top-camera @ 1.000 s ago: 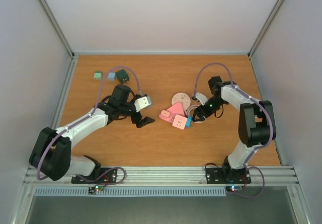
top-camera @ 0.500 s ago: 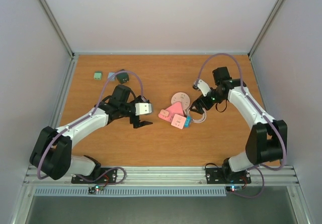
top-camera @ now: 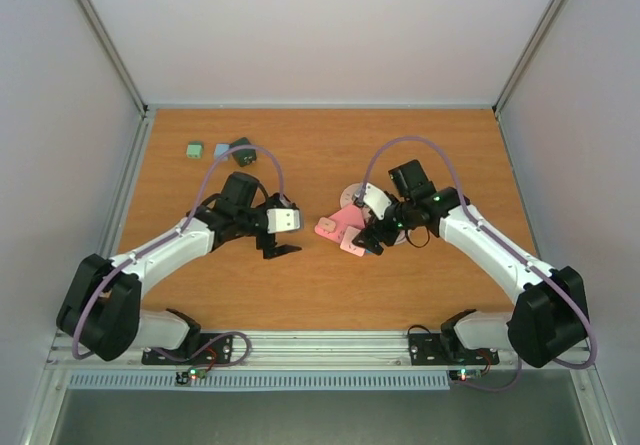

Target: Pull the plug off the socket

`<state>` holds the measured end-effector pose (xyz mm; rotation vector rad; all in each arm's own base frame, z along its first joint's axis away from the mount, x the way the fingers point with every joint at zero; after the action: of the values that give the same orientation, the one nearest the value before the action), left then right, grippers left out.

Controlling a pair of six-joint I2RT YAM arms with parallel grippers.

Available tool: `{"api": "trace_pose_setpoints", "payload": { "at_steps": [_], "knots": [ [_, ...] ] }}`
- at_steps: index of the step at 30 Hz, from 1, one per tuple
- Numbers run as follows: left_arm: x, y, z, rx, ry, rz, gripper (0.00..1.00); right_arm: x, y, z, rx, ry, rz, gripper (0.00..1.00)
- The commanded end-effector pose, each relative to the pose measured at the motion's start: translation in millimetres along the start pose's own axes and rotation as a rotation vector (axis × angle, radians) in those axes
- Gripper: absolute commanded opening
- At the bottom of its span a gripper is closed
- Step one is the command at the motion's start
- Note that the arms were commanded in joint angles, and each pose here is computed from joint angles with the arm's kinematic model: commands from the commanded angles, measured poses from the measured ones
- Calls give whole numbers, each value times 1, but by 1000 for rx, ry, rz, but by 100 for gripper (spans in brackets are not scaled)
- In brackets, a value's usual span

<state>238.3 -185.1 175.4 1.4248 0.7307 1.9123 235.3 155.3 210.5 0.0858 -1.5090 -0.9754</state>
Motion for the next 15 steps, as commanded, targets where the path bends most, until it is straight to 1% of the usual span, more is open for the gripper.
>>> {"api": "trace_pose_setpoints", "payload": {
  "at_steps": [1,10,15],
  "knots": [
    [5,5,2,-36,57,-33,100,-7,4,5,50,-61,-16,99],
    [4,3,1,-19,59,-34,100,-32,-13,21,149,-57,60,99],
    [5,4,2,-13,62,-34,100,-43,-22,19,178,-116,84,99]
  ]
}}
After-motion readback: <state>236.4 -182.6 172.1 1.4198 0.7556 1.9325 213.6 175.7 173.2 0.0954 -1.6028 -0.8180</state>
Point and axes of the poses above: each gripper's point midway between its finger pads, its own x axis back along the fingers, its own z axis along the line the jaws close on, y = z × x, the point moved 8 cm from there along x, back along the fingers, and after that the axes turned 3 degrees about -x, right-handed, at the moved point
